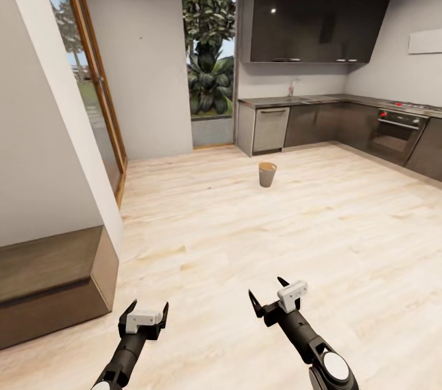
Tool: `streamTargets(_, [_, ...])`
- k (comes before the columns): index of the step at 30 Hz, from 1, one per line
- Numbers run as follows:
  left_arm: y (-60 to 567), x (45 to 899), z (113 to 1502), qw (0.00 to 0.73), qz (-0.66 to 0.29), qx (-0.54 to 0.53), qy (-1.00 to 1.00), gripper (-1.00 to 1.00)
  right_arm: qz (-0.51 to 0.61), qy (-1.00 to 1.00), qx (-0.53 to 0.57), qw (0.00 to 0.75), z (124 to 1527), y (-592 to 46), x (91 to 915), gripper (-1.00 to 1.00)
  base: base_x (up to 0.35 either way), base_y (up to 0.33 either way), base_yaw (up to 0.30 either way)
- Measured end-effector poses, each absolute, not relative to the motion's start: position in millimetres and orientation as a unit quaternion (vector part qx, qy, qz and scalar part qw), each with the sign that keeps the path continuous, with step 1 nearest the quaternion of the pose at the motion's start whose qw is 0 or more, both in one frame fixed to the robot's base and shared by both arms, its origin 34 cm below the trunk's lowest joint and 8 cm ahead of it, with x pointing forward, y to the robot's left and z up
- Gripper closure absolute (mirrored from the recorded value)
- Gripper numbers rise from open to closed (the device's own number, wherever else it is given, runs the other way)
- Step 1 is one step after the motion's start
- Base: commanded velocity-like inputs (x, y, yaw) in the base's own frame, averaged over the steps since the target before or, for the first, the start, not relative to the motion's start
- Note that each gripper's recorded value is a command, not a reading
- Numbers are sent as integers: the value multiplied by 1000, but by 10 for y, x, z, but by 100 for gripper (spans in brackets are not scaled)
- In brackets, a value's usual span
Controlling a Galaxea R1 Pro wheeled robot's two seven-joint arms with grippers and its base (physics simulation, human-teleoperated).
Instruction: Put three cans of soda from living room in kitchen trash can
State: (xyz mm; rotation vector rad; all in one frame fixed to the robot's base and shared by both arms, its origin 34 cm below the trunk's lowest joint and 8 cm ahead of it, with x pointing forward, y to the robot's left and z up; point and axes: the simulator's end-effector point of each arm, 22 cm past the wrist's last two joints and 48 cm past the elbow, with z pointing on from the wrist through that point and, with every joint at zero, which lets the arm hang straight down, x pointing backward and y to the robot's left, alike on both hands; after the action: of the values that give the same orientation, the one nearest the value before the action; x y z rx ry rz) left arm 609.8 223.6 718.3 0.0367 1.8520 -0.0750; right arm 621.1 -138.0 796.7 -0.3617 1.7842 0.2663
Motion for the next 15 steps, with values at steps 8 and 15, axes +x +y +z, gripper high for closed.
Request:
streamTargets(8, [2236,6094,7180,600,-32,16,799,-100,119,774,-161,601,7920,-1325,6184,-100,311,72,0])
streamTargets(15, [2235,6095,7181,600,-32,16,799,-100,125,773,-170,599,7909,-1229,6152,-100,323,4,0])
